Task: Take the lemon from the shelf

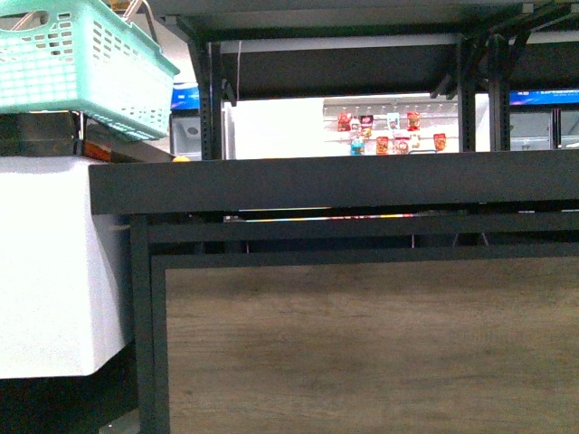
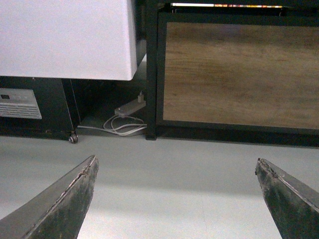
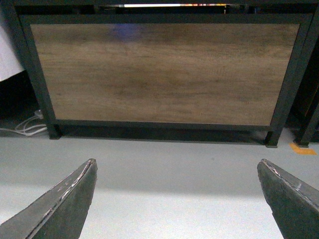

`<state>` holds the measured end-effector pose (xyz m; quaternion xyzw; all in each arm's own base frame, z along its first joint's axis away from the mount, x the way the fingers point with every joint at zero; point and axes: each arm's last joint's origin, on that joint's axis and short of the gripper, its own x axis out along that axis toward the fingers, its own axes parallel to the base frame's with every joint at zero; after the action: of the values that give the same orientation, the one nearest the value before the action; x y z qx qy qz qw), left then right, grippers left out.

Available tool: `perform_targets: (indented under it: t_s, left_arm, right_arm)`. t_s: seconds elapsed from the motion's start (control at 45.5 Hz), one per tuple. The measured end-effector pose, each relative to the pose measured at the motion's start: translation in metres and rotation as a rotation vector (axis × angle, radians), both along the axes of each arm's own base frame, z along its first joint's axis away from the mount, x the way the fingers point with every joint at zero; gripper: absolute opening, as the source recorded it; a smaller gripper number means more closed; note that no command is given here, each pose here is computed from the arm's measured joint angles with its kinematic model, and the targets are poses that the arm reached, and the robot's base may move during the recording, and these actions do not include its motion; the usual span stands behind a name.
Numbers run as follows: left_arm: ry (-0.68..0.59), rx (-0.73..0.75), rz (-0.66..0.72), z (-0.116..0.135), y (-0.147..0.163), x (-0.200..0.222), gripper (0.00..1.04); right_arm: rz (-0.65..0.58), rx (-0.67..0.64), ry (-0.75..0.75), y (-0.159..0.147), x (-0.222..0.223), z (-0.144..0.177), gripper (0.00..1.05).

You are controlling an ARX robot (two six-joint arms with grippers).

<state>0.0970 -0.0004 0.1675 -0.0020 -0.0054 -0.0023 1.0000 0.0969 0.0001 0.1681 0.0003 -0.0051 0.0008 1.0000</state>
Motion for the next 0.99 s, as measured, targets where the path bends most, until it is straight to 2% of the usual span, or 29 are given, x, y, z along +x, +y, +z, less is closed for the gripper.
perform_targets:
  t_s: [0.99]
  left_arm:
    - [0.000,0.000,0.001,0.0000,0.0000,0.0000,0.97]
  right_arm:
    - [0.000,0.000,0.000,0.0000,0.0000,0.0000,0.97]
